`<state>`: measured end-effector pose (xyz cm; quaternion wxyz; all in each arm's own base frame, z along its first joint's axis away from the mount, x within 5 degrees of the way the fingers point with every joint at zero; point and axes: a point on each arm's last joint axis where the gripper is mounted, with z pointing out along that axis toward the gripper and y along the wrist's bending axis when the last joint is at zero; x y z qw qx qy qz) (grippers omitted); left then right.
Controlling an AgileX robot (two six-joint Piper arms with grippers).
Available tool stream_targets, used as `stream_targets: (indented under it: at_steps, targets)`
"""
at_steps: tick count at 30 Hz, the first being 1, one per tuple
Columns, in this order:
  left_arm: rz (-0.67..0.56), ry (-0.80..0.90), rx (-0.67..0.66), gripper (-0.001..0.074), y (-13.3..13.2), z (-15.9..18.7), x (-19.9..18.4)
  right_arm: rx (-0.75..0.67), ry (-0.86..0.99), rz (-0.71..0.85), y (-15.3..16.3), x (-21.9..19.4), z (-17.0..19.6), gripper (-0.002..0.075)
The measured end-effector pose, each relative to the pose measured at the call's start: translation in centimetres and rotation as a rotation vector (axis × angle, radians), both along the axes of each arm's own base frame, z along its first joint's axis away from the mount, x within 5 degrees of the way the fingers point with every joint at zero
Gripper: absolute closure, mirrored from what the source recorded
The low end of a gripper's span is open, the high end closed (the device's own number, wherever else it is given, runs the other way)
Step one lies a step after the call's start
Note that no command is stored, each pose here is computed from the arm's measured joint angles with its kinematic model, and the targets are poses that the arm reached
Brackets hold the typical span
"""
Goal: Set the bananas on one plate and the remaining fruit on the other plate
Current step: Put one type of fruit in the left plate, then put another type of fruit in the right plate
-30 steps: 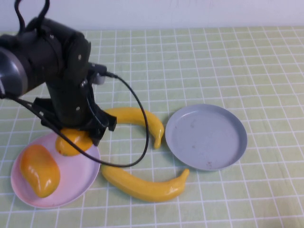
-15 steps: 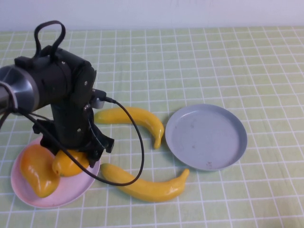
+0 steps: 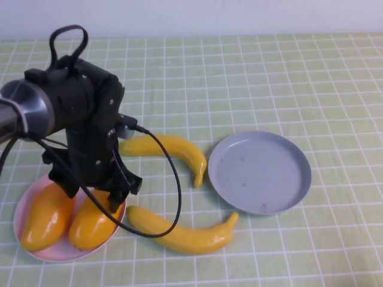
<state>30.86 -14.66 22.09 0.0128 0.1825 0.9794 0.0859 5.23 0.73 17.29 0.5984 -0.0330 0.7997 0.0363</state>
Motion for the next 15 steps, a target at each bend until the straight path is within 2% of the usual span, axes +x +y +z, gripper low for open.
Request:
stream_targets:
  at_steps: [2,4,9,11,15]
  targets:
    - [0.000,-0.019,-0.018,0.0181,0.0,0.8,-0.2,0.000,0.000,0.000,0.0,0.0,0.0,0.0741]
    - [-0.002,-0.052,-0.035,0.0267,0.2,2.2,-0.6,0.000,0.000,0.000,0.0,0.0,0.0,0.0741]
    - [-0.004,-0.178,-0.102,0.0623,1.3,7.0,-2.5,0.000,0.000,0.000,0.0,0.0,0.0,0.0741]
    - [-0.004,-0.238,-0.134,0.0686,2.0,8.9,-3.9,0.000,0.000,0.000,0.0,0.0,0.0,0.0741]
    - [-0.013,-0.393,-0.234,0.0722,3.7,11.3,-7.3,0.000,0.000,0.000,0.0,0.0,0.0,0.0741]
